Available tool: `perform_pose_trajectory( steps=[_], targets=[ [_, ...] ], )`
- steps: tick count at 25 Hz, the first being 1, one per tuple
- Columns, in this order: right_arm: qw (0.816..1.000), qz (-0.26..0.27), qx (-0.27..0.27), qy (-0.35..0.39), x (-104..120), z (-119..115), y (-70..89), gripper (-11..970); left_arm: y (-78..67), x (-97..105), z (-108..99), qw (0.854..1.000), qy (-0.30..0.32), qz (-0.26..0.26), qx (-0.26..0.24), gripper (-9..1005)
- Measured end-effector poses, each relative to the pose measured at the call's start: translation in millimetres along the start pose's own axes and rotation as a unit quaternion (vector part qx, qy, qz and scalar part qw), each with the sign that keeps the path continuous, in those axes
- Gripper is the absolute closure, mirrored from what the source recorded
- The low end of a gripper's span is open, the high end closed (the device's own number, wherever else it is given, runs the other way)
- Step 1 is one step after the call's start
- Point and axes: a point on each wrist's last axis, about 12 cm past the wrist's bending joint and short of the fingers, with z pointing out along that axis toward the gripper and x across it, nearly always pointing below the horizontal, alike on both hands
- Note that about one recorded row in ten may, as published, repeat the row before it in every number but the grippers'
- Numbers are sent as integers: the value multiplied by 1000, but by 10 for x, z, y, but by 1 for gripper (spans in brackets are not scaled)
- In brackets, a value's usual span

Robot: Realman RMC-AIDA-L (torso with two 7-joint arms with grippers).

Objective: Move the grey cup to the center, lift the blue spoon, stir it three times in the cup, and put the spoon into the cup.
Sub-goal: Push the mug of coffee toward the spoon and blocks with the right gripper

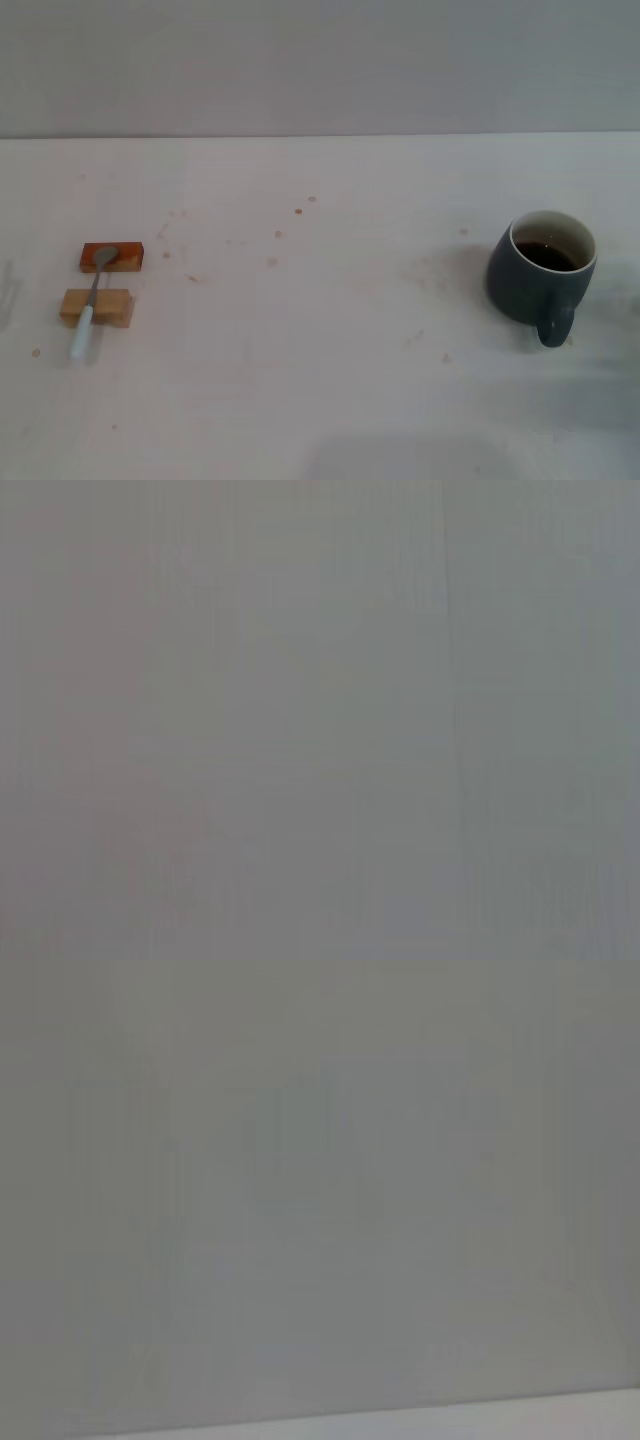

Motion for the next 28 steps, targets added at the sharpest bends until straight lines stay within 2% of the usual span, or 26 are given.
perform_pose_trajectory(
  steps=[28],
  targets=[
    [994,2,-102,28,22,74,482,961,-12,-12,17,1000,-4,-3,2,189]
  ],
)
